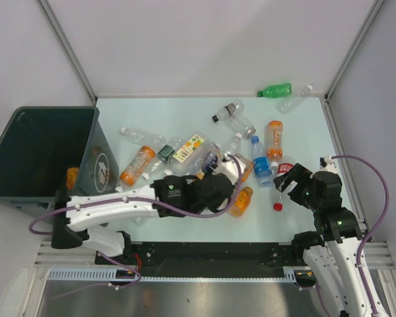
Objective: Put the plastic bottles in the bin
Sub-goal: Pick up the plastic bottle at the center of the board, then place the plastic bottle in the trash bin.
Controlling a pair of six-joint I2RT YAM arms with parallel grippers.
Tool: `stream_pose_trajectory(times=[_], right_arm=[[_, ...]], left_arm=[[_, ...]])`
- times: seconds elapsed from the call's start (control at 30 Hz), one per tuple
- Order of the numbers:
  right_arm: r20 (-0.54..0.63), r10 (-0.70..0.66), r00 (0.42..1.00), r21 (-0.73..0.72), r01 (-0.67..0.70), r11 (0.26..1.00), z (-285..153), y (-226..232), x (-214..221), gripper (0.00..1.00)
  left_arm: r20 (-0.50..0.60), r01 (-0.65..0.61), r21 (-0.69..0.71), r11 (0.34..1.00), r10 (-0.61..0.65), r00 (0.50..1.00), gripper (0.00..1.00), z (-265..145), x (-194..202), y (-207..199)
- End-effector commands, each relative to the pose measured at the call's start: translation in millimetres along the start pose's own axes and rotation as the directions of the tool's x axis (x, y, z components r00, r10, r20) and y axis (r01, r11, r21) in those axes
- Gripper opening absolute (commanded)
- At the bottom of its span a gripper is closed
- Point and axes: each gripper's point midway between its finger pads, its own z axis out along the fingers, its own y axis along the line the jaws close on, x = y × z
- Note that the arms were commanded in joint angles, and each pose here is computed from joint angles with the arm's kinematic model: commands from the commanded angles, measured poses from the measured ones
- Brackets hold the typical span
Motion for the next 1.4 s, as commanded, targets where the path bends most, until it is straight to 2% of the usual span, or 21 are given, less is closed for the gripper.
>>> stream_pose_trajectory(times=[0.0,0.17,0.27,0.3,0.37,0.4,0.47,0.6,0.67,0.7,0.73,0.77,0.8,0.93,1.03,1.1,1.13,1.17,1.2,1.23,1.37], right_arm=[[0.031,0.001,1.000,-0.002,-0.001,1.000,-2.5,1.1,-5.7,0.98],[0.035,0.002,0.999,-0.004,-0.002,1.000,-2.7,1.5,-6.7,0.98],[0.032,0.006,0.999,-0.003,-0.006,1.000,-3.6,1.1,-5.4,0.98],[0.029,0.007,1.000,0.000,-0.007,1.000,-3.1,0.1,-4.7,0.98],[0.028,0.007,1.000,0.001,-0.007,1.000,-2.3,0.2,-4.9,0.98],[0.027,0.005,1.000,0.002,-0.005,1.000,-2.1,0.3,-5.1,0.98],[0.039,0.006,0.999,0.028,-0.007,1.000,0.2,-4.0,-7.5,0.98],[0.031,0.006,1.000,0.033,-0.007,0.999,2.6,-3.6,-7.7,0.98],[0.036,0.004,0.999,0.030,-0.005,1.000,1.9,-2.8,-9.3,0.98],[0.038,0.003,0.999,0.030,-0.004,1.000,1.6,-2.4,-9.7,0.98],[0.047,0.001,0.999,0.031,-0.002,1.000,0.7,-2.5,-11.7,0.98],[0.050,0.005,0.999,0.028,-0.006,1.000,-0.7,-1.8,-12.5,0.98],[0.051,0.005,0.999,0.026,-0.006,1.000,-1.5,-1.4,-12.5,0.98],[0.065,0.013,0.998,0.019,-0.015,1.000,-7.0,-1.4,-13.3,0.98],[0.076,0.014,0.997,0.014,-0.016,1.000,-8.7,-0.7,-14.8,0.98],[0.074,0.008,0.997,0.010,-0.008,1.000,-8.0,0.4,-15.1,0.98],[0.075,0.006,0.997,0.012,-0.007,1.000,-7.9,0.1,-15.2,0.98],[0.073,0.005,0.997,0.015,-0.006,1.000,-7.1,-0.6,-15.1,0.98],[0.077,0.004,0.997,0.014,-0.005,1.000,-7.1,-0.1,-16.1,0.99],[0.074,0.001,0.997,0.018,-0.003,1.000,-6.0,-0.9,-15.8,0.99],[0.070,-0.002,0.998,0.014,0.001,1.000,-5.8,-0.2,-15.3,0.99]], left_arm=[[0.148,0.124,-0.245,0.962,-0.089,0.985,0.00,-64.6,-41.8,88.8],[0.330,0.346,-0.354,0.869,-0.230,0.916,0.00,-126.6,-55.6,171.5],[0.403,0.428,-0.434,0.793,-0.254,0.879,0.00,-156.2,-50.5,210.9],[0.448,0.475,-0.473,0.742,-0.262,0.855,0.00,-174.3,-46.4,231.3],[0.478,0.498,-0.518,0.696,-0.247,0.843,0.00,-190.2,-43.1,249.8],[0.510,0.532,-0.559,0.636,-0.242,0.825,0.00,-205.5,-38.3,268.0],[0.526,0.540,-0.605,0.585,-0.215,0.823,0.00,-220.4,-37.6,285.2],[0.549,0.584,-0.717,0.382,-0.208,0.810,0.00,-251.8,-20.1,330.4],[0.565,0.602,-0.719,0.347,-0.214,0.797,0.00,-260.2,-19.4,341.0],[0.571,0.612,-0.737,0.286,-0.220,0.791,0.00,-269.0,-11.7,352.6],[0.582,0.623,-0.739,0.258,-0.222,0.782,0.00,-275.3,-9.7,357.8],[0.577,0.620,-0.745,0.247,-0.230,0.784,0.00,-273.6,-7.8,362.6],[0.577,0.619,-0.764,0.180,-0.238,0.781,0.01,-282.5,3.3,372.8],[0.572,0.605,-0.795,0.044,-0.282,0.771,0.01,-291.0,33.0,389.4],[0.599,0.622,-0.782,-0.049,-0.337,0.727,0.03,-287.5,56.7,399.3],[0.590,0.624,-0.780,-0.045,-0.386,0.709,0.24,-277.0,66.8,404.8],[0.597,0.638,-0.769,-0.040,-0.400,0.695,0.40,-272.5,68.3,404.9],[0.596,0.643,-0.765,-0.027,-0.409,0.691,0.76,-268.9,68.8,404.0],[0.602,0.657,-0.754,-0.012,-0.412,0.684,0.92,-266.8,67.1,402.3],[0.608,0.665,-0.747,-0.009,-0.414,0.677,0.99,-265.5,67.1,401.3],[0.628,0.688,-0.726,0.013,-0.397,0.670,1.00,-272.9,60.3,396.5]])
